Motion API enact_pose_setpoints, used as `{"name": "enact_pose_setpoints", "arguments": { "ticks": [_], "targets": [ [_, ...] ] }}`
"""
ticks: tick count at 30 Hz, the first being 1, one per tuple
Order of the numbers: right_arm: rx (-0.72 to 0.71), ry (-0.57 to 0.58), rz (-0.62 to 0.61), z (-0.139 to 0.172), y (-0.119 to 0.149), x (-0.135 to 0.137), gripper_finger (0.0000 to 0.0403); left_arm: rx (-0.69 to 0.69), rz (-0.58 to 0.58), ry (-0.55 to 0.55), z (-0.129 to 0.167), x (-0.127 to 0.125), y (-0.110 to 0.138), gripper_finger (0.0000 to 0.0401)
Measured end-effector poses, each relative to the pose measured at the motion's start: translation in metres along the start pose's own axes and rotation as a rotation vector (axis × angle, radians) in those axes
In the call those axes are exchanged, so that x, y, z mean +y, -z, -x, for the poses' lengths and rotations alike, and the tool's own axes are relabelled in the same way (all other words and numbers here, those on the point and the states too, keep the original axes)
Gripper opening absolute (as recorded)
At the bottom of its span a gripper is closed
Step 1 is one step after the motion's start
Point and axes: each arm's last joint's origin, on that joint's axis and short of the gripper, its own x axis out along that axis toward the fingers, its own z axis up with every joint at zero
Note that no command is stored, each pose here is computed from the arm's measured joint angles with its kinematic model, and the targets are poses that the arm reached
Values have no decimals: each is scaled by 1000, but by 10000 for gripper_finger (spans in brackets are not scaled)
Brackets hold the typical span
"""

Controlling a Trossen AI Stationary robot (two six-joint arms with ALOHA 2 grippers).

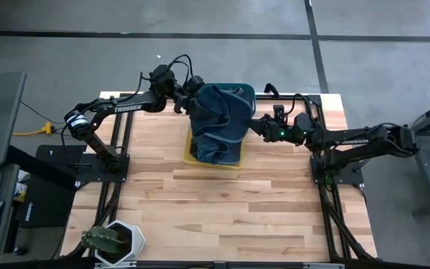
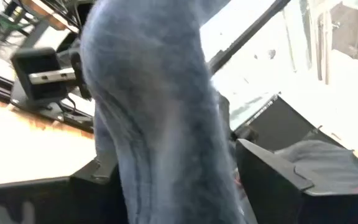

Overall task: Pick & Place hat
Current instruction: Put the blue cap into the yellow bin

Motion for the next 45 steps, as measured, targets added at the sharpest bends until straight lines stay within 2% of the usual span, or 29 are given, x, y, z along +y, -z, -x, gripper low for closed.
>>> {"name": "enact_pose_setpoints", "arguments": {
  "ticks": [7,19,23,26,35,39,42,45],
  "targets": [
    [7,20,9,12,-7,7,5,17,-7,5,5,1,-1,239],
    [39,62,8,44,-20,19,5,-59,5,-80,42,9,-14,239],
    [81,67,-1,56,-21,23,5,-83,21,-92,44,9,-15,239],
    [119,77,-4,66,-19,26,5,-97,-14,-86,44,6,-17,239],
    [199,137,-23,88,-12,29,5,-124,-100,-69,45,-20,-24,239],
    [232,140,-42,92,-9,31,5,-167,-207,-94,47,-39,-28,237],
    [268,166,-58,94,-4,29,5,-191,-279,-158,49,-52,-28,229],
    [283,172,-58,94,-3,29,5,-189,-308,-284,53,-63,-21,215]
  ]
}}
